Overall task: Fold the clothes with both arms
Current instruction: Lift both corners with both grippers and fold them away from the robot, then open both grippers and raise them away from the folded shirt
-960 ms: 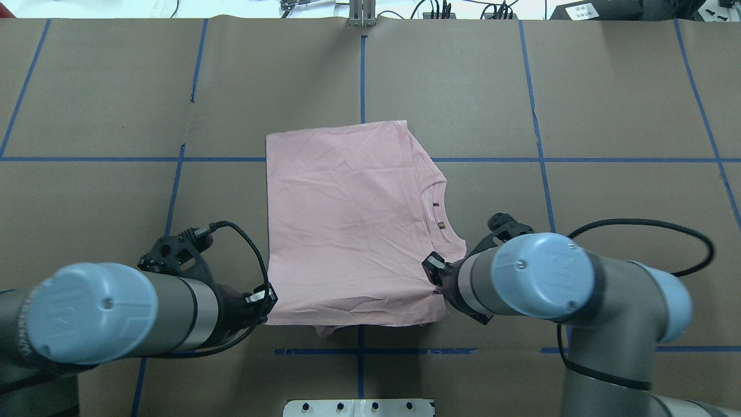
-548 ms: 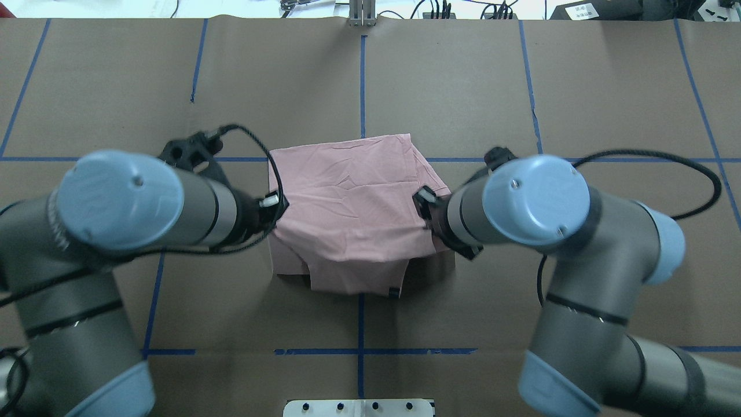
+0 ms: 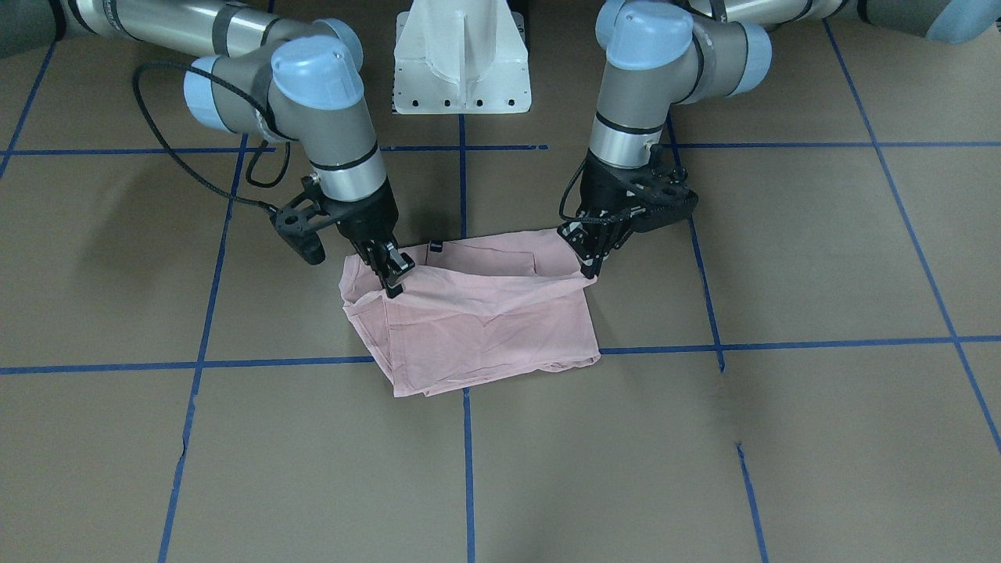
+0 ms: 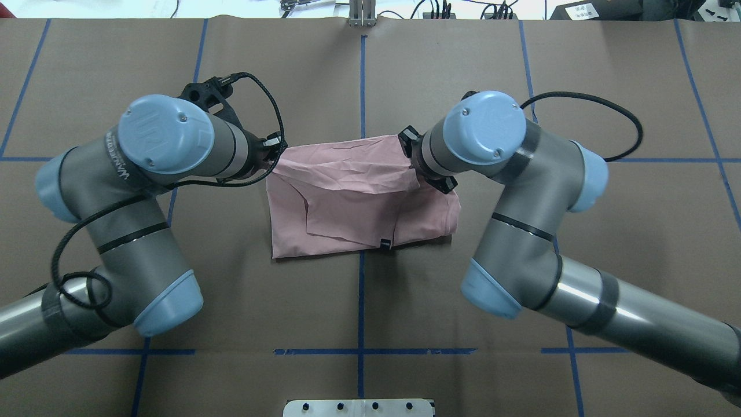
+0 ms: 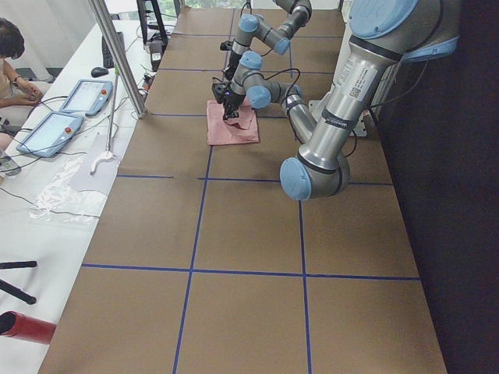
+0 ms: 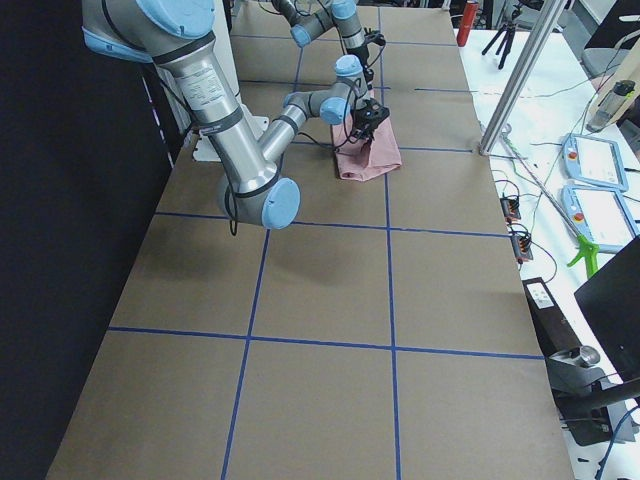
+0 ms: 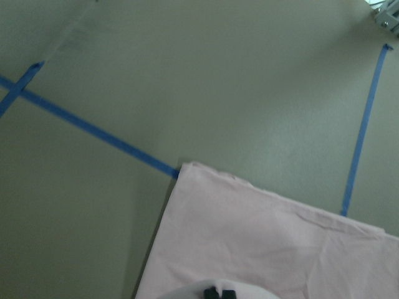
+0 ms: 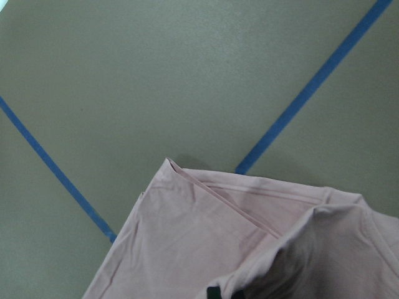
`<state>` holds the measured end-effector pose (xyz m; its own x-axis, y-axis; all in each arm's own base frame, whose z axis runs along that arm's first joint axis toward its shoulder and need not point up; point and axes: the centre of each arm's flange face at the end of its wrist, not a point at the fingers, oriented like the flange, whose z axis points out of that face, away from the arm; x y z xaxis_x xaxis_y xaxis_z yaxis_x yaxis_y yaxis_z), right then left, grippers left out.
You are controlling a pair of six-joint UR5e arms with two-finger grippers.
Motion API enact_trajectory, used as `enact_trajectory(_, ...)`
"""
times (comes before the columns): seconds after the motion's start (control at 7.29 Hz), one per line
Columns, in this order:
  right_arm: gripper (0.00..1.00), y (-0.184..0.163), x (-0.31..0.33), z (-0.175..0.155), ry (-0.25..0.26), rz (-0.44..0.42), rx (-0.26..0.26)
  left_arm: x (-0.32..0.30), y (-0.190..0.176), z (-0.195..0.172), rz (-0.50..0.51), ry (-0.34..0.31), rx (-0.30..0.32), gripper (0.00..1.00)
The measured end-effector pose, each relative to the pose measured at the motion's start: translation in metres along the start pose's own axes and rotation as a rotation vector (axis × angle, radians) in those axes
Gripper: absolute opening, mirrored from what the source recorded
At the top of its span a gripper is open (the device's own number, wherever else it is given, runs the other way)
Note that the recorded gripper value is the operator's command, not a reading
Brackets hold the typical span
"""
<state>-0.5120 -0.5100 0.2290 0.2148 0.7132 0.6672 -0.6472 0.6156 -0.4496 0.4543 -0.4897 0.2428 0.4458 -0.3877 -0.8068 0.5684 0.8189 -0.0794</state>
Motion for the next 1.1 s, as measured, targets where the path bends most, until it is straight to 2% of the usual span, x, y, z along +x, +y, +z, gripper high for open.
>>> enact_trajectory(0.14,0.99,-0.017,-0.021,0.043,-0.002,0.009,0.004,0.0,-0.014,0.042,0.015,0.015,0.048,0.42)
enact_trajectory(0.27,1.0,-0.041,-0.04,0.077,-0.012,-0.002,0.011,0.003,-0.04,0.086,0.046,0.041,0.105,0.57)
enact_trajectory(0.41,1.0,-0.066,-0.055,0.09,-0.023,-0.034,0.018,0.002,-0.072,0.112,0.083,0.057,0.152,0.58)
enact_trajectory(0.55,1.0,-0.086,-0.069,0.086,-0.036,-0.051,0.015,0.001,-0.093,0.116,0.109,0.071,0.179,0.58)
enact_trajectory(0.69,1.0,-0.108,-0.08,0.076,-0.042,-0.059,-0.001,0.002,-0.1,0.104,0.121,0.099,0.19,0.55)
enact_trajectory(0.82,1.0,-0.121,-0.085,0.067,-0.047,-0.071,-0.018,0.003,-0.099,0.088,0.124,0.132,0.183,0.34)
enact_trajectory(0.96,1.0,-0.125,-0.083,0.058,-0.057,-0.081,-0.03,0.006,-0.094,0.074,0.125,0.159,0.153,0.0)
enact_trajectory(1.1,1.0,-0.126,-0.072,0.047,-0.07,-0.089,-0.042,0.011,-0.088,0.067,0.128,0.159,0.117,0.0)
